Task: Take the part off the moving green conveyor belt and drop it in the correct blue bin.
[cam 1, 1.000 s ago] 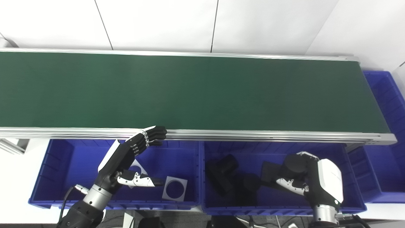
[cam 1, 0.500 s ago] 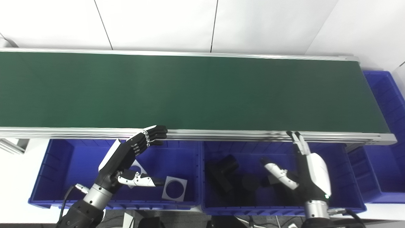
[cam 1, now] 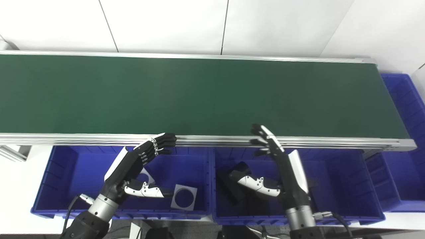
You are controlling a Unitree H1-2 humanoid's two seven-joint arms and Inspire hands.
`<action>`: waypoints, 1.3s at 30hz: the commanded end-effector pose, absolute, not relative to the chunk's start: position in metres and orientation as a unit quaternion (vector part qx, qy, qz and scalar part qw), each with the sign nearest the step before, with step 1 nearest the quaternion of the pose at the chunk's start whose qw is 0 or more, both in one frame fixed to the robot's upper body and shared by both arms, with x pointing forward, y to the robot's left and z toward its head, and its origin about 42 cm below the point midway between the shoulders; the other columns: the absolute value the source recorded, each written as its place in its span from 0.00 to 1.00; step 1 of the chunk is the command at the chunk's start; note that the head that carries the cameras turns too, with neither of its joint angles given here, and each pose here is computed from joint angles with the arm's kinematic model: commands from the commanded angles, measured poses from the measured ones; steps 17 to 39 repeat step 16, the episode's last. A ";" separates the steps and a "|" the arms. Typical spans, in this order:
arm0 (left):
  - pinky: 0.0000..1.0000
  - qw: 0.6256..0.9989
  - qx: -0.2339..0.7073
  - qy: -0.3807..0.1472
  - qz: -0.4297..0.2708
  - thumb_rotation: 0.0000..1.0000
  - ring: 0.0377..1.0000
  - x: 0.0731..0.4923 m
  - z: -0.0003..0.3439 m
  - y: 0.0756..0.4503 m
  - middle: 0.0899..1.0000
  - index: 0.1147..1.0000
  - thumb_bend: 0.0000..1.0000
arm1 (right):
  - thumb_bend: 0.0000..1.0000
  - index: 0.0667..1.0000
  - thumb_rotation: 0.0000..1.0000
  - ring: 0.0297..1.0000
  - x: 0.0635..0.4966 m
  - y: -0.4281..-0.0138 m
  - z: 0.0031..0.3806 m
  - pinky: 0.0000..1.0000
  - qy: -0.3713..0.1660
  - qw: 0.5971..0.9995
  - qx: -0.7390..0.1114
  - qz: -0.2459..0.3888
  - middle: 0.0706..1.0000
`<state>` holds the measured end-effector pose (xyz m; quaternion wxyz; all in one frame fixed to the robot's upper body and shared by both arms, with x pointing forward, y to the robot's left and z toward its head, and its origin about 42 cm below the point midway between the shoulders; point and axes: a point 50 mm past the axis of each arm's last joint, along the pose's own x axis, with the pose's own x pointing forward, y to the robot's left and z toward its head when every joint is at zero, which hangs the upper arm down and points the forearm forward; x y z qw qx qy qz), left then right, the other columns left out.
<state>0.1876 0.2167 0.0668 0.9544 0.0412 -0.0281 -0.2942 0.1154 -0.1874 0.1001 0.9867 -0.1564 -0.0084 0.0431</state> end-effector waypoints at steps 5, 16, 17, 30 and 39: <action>0.78 0.956 0.043 -0.062 -0.283 0.19 0.83 0.186 0.078 0.211 0.84 0.81 0.86 | 0.86 0.86 0.29 0.75 0.113 -0.182 0.100 0.64 -0.031 0.990 -0.119 0.062 0.81; 0.79 0.962 0.052 -0.072 -0.258 0.21 0.84 0.181 0.072 0.208 0.87 0.84 0.85 | 0.85 0.87 0.25 0.77 0.108 -0.188 0.093 0.72 -0.025 0.991 -0.123 0.051 0.82; 0.79 0.962 0.052 -0.072 -0.258 0.21 0.84 0.181 0.072 0.208 0.87 0.84 0.85 | 0.85 0.87 0.25 0.77 0.108 -0.188 0.093 0.72 -0.025 0.991 -0.123 0.051 0.82; 0.79 0.962 0.052 -0.072 -0.258 0.21 0.84 0.181 0.072 0.208 0.87 0.84 0.85 | 0.85 0.87 0.25 0.77 0.108 -0.188 0.093 0.72 -0.025 0.991 -0.123 0.051 0.82; 0.79 0.962 0.052 -0.072 -0.258 0.21 0.84 0.181 0.072 0.208 0.87 0.84 0.85 | 0.85 0.87 0.25 0.77 0.108 -0.188 0.093 0.72 -0.025 0.991 -0.123 0.051 0.82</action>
